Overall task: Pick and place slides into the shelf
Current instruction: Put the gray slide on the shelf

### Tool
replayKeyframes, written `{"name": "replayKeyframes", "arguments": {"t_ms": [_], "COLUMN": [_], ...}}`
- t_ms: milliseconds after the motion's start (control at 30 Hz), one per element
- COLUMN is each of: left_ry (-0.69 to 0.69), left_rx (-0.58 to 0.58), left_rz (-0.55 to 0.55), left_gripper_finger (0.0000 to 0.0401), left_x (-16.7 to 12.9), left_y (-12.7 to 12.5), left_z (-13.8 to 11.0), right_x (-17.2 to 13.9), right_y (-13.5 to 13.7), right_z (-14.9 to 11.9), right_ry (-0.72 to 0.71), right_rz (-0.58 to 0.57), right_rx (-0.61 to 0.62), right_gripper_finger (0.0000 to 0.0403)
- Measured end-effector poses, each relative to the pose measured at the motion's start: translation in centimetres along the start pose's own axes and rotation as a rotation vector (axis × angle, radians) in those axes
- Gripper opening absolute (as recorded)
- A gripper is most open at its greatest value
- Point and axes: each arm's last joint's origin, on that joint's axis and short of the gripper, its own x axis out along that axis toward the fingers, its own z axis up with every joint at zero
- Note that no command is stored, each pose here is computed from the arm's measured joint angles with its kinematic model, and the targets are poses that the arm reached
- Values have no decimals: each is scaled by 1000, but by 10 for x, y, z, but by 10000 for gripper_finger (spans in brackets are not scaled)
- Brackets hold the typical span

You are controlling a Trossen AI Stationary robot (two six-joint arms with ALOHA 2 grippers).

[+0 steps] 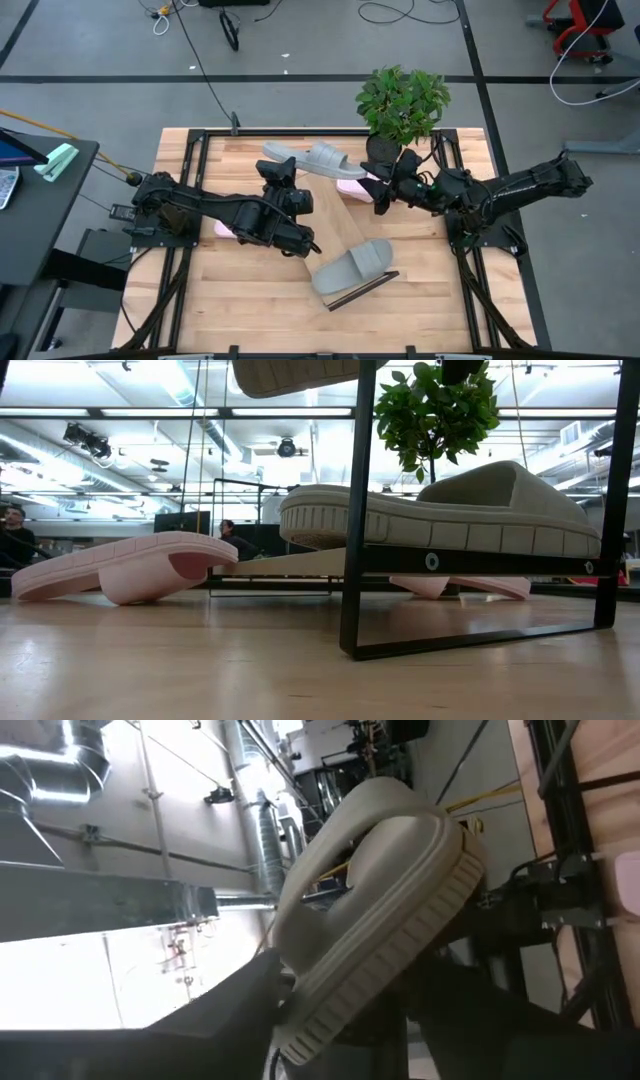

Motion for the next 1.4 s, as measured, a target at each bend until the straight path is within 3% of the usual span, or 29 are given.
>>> {"name": "replayKeyframes", "arguments": {"t_ms": [233, 333, 500, 700, 1000, 1400], "left_ry": [2, 2, 1, -11, -50, -105], "left_rx": [-7, -24, -39, 31, 52, 21], "left_rz": [-16, -22, -32, -40, -50, -64], "left_gripper_finger": [43, 80, 162, 208, 198, 189], "left_x": [1, 1, 0, -3, -17, -36], "left_y": [0, 0, -1, 0, 2, 13], "left_z": [0, 0, 1, 1, -1, -7], "right_x": [0, 0, 0, -4, -17, -50], "right_y": [0, 0, -2, -2, 6, 8], "right_z": [0, 0, 1, 3, 4, 4], "right_ry": [-1, -2, -7, -10, 63, 147], "right_rz": [-2, -5, -15, -55, -97, -256], "right_rx": [-59, -112, -129, -157, -220, -296], "right_gripper_finger": [83, 30, 30, 30, 30, 30]}}
